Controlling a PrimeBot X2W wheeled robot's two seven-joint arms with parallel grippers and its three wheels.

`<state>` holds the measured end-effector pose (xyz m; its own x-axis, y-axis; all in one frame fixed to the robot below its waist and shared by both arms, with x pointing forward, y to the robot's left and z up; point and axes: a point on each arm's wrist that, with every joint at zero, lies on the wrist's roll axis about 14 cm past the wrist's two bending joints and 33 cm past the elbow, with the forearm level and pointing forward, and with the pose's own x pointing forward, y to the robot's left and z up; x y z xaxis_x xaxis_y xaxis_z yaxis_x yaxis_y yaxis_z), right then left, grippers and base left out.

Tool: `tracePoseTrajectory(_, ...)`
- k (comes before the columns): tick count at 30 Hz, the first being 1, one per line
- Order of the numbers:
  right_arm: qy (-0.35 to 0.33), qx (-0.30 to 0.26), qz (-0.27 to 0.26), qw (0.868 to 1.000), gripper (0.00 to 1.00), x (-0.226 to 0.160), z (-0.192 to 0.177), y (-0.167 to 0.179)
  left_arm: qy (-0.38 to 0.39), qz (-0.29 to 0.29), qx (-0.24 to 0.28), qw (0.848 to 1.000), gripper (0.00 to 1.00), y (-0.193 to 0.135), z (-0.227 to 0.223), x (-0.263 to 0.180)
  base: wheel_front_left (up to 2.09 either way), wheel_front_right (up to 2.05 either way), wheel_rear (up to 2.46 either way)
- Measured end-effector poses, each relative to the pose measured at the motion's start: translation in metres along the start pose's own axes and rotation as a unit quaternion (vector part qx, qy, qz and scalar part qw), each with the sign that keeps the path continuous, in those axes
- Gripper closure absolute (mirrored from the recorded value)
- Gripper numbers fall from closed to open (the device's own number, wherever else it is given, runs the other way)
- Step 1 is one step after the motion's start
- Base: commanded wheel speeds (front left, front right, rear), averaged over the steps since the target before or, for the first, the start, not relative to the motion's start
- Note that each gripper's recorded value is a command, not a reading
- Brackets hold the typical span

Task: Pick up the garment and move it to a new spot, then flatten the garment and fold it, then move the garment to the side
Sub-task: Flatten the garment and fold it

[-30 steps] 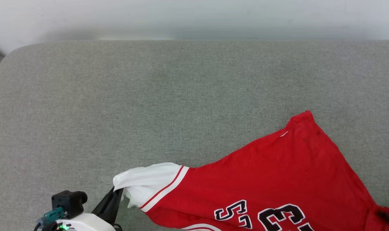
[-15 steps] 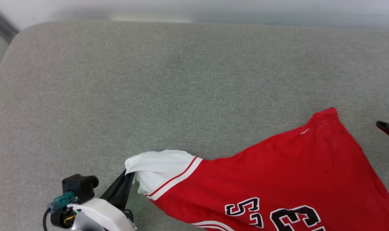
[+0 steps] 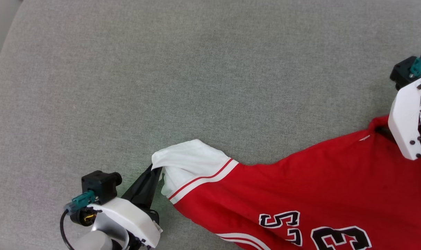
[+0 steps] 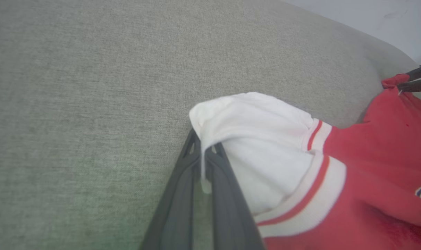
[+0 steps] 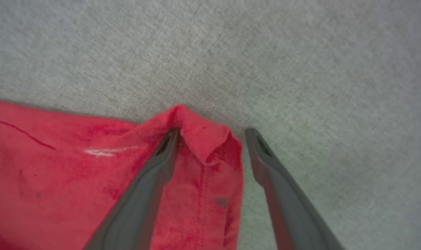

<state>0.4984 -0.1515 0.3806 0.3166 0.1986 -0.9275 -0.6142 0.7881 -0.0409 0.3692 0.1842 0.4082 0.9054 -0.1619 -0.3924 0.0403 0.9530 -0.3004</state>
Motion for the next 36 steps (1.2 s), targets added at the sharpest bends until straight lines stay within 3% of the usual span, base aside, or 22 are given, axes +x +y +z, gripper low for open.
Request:
tracePoseTrajectory(5,0.035,-0.011,0.014,0.999,0.00,0.024,-0.014,0.006,0.008,0.005,0.000,1.000,1.00,0.003,-0.006,0.005,0.00,0.00,0.00)
tracePoseTrajectory(6,0.036,-0.012,0.017,0.999,0.61,0.024,-0.014,0.006,0.008,0.005,0.001,1.000,1.00,0.004,-0.006,0.006,0.00,0.00,0.00)
tracePoseTrajectory(7,0.032,-0.014,0.017,0.999,0.61,0.024,-0.014,0.007,0.008,0.005,0.001,1.000,1.00,0.004,-0.006,0.007,0.00,0.00,0.00)
tracePoseTrajectory(8,0.026,-0.013,0.018,0.999,1.00,0.023,-0.013,0.007,0.009,0.005,0.002,1.000,1.00,0.004,-0.006,0.007,0.00,0.00,0.00)
tracePoseTrajectory(15,-0.054,0.003,0.022,0.998,1.00,-0.002,0.007,0.013,-0.015,-0.004,0.017,1.000,1.00,0.002,0.010,0.001,0.00,0.00,0.00)
tracePoseTrajectory(21,-0.172,0.012,-0.004,0.985,1.00,-0.061,0.040,0.001,-0.066,-0.024,0.060,0.996,1.00,-0.004,0.054,-0.006,0.00,0.00,0.00)
tracePoseTrajectory(26,-0.267,0.004,-0.037,0.963,1.00,-0.124,0.062,-0.010,-0.131,-0.063,0.111,0.983,1.00,-0.028,0.117,-0.006,0.00,0.00,0.00)
tracePoseTrajectory(31,-0.359,0.000,-0.072,0.930,1.00,-0.185,0.088,-0.024,-0.202,-0.105,0.167,0.959,1.00,-0.066,0.192,-0.001,0.00,0.00,0.00)
tracePoseTrajectory(36,-0.420,-0.014,-0.106,0.901,1.00,-0.221,0.121,-0.040,-0.250,-0.122,0.211,0.937,1.00,-0.090,0.260,0.012,0.00,0.00,0.00)
